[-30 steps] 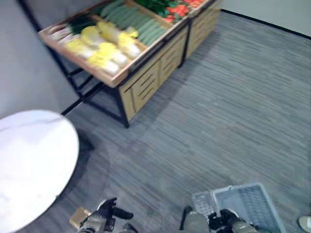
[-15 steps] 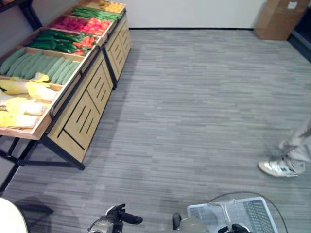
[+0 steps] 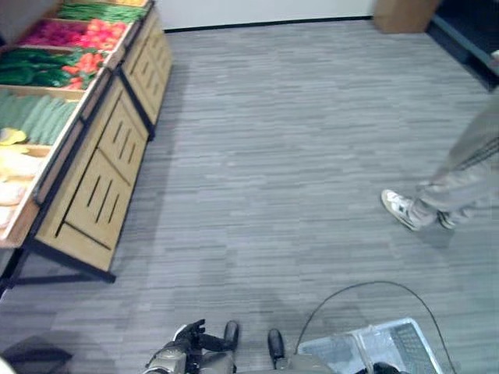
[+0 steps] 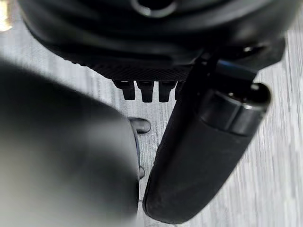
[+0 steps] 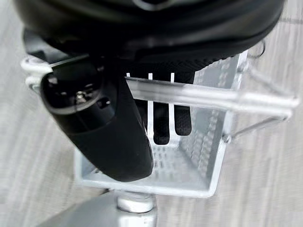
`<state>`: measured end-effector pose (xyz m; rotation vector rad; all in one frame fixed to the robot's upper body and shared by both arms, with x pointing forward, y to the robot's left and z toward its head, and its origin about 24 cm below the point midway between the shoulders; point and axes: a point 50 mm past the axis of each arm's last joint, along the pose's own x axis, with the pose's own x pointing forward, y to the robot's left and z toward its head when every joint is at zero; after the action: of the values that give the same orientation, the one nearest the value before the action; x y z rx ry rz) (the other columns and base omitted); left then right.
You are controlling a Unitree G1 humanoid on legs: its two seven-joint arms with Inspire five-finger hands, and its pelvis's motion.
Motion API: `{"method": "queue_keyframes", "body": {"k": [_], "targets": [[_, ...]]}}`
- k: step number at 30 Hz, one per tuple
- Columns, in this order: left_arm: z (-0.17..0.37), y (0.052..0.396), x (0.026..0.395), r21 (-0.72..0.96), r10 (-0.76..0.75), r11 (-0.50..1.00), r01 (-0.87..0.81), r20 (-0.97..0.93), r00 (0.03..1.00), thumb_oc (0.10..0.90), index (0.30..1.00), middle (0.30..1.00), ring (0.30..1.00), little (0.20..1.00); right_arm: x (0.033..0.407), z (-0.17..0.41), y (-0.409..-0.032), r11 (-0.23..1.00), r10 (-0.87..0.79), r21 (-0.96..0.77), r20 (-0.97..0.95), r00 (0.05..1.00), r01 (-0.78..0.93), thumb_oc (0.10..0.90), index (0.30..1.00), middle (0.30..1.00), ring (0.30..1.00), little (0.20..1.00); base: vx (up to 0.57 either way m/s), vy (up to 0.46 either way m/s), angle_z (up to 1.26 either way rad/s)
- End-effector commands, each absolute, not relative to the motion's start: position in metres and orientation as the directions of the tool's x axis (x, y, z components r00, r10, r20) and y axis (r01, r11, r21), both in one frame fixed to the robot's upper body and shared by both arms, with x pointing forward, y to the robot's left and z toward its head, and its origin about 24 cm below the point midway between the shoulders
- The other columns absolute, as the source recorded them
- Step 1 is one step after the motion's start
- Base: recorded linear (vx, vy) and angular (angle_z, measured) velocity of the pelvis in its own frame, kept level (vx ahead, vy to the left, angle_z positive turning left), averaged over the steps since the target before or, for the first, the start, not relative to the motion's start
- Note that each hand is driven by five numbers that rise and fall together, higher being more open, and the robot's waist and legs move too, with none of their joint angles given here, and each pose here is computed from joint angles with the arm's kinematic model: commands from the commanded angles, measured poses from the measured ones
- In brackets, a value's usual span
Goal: Get the vegetables into the basket
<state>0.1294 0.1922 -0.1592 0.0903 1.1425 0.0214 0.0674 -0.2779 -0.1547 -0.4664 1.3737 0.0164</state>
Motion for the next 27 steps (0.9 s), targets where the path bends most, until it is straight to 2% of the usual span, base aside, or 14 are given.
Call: {"method": "queue_keyframes", "body": {"k": [1, 7, 19, 27], "targets": [[-0.159, 0.208, 0.123, 0.144, 0.105, 0.987, 0.067, -0.909, 0.403, 0.9, 1.0, 1.0, 1.0, 1.0, 0.066, -0.156, -0.276, 0.916, -0.248, -0.296, -0.948, 0.2, -0.271, 0.4, 0.3, 0.3, 0.3, 0.3, 0.04, 0.08, 0.05], [-0.159, 0.214, 0.12, 0.165, 0.127, 0.984, 0.063, -0.909, 0.396, 0.9, 1.0, 1.0, 1.0, 1.0, 0.072, -0.156, -0.272, 0.921, -0.239, -0.292, -0.946, 0.219, -0.257, 0.4, 0.3, 0.3, 0.3, 0.3, 0.05, 0.072, 0.04], [-0.162, 0.219, 0.105, 0.183, 0.148, 0.981, 0.07, -0.925, 0.351, 0.9, 1.0, 1.0, 1.0, 1.0, 0.066, -0.161, -0.26, 0.929, -0.208, -0.257, -0.958, 0.2, -0.267, 0.4, 0.3, 0.3, 0.3, 0.3, 0.06, 0.046, -0.1], [-0.163, 0.222, 0.102, 0.195, 0.163, 0.979, 0.062, -0.928, 0.336, 0.9, 1.0, 1.0, 1.0, 1.0, 0.066, -0.162, -0.258, 0.93, -0.205, -0.255, -0.958, 0.2, -0.264, 0.4, 0.3, 0.3, 0.3, 0.3, 0.03, -0.043, -0.04]]}}
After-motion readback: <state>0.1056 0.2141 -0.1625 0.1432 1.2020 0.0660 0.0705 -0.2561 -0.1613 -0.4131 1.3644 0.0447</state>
